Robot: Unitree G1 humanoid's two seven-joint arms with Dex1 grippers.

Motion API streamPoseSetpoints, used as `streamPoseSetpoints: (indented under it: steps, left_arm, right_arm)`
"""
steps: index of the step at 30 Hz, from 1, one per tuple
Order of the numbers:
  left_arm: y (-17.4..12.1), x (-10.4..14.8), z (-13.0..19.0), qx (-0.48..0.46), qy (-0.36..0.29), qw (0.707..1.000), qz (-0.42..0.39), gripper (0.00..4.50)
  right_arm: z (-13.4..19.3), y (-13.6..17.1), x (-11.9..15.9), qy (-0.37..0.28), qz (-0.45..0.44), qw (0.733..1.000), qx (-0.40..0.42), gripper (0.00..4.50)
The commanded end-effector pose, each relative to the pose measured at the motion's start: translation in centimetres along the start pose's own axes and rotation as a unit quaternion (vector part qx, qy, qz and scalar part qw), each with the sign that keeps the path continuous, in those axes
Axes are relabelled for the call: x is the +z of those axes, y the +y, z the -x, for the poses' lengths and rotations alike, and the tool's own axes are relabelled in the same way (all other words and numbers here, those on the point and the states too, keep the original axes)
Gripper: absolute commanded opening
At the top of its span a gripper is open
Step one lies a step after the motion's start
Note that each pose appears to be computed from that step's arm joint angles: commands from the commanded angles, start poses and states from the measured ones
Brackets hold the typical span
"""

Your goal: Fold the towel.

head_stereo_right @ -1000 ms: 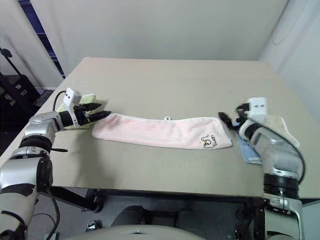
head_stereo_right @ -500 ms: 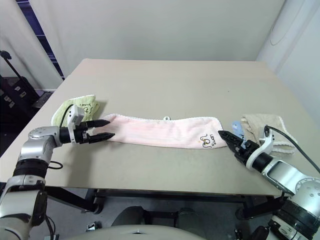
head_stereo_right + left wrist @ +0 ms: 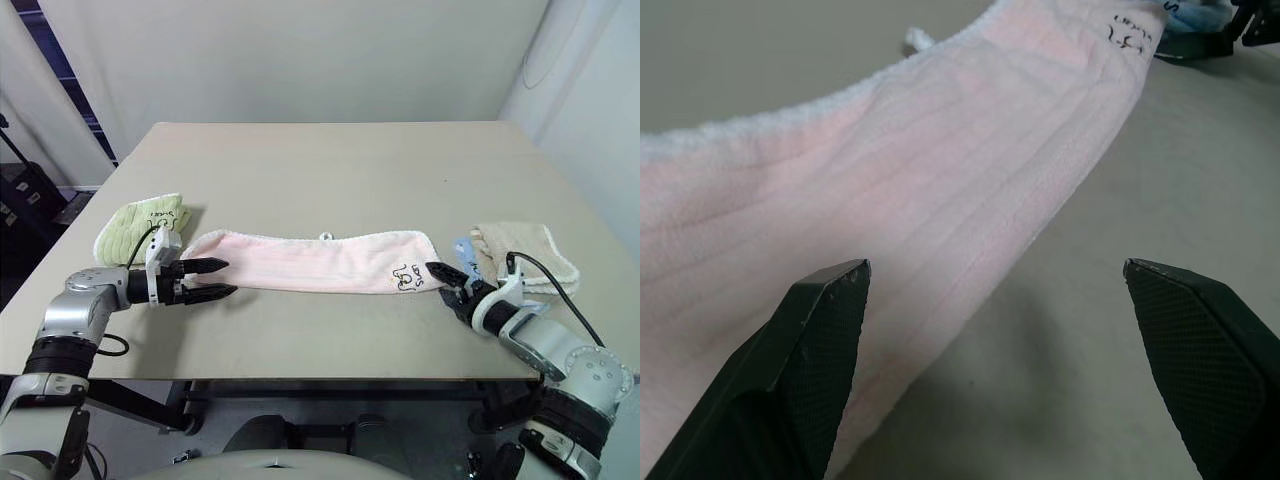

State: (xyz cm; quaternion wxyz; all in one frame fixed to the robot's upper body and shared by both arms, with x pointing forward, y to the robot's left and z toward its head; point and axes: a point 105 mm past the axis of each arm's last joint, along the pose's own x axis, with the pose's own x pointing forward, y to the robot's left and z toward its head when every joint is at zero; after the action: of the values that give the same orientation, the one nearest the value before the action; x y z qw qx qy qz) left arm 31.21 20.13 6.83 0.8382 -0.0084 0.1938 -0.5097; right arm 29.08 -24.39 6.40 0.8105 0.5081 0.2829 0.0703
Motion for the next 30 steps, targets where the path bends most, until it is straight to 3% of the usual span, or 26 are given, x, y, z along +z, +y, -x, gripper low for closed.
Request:
streamPoseSetpoints:
  steps: [1,5,14,20,25,28,30]
  left_arm:
    - [0.1,1.2,0.2,0.006,-0.011,1.0,-0.019,4.28]
    - [0.3,1.2,0.4,0.013,-0.013,1.0,-0.016,4.28]
    - [0.8,0.8,1.2,0.032,-0.01,0.999,-0.013,4.28]
    - [1.6,0.2,1.3,0.04,-0.006,0.999,-0.008,4.28]
    - [1.8,0.8,1.0,0.038,-0.009,0.999,-0.008,4.28]
    - [2.1,1.0,1.1,0.04,-0.01,0.999,-0.003,4.28]
    - [2.3,1.2,1.2,0.041,-0.011,0.999,0.001,4.28]
  right_arm:
    - [-2.0,0.9,0.6,-0.011,-0.017,1.0,0.004,4.28]
    - [-2.8,1.7,0.4,-0.003,-0.013,1.0,0.013,3.35]
    - [-1.5,3.1,1.1,-0.028,0.017,0.999,0.028,0.03]
    - [0.5,3.7,2.3,-0.071,0.039,0.997,0.017,0.01]
    - [2.8,2.7,4.5,-0.11,0.119,0.985,-0.051,0.01]
    - [3.3,2.8,5.2,-0.103,0.213,0.967,-0.095,0.01]
    - [2.8,5.3,4.8,-0.088,0.294,0.949,-0.075,0.01]
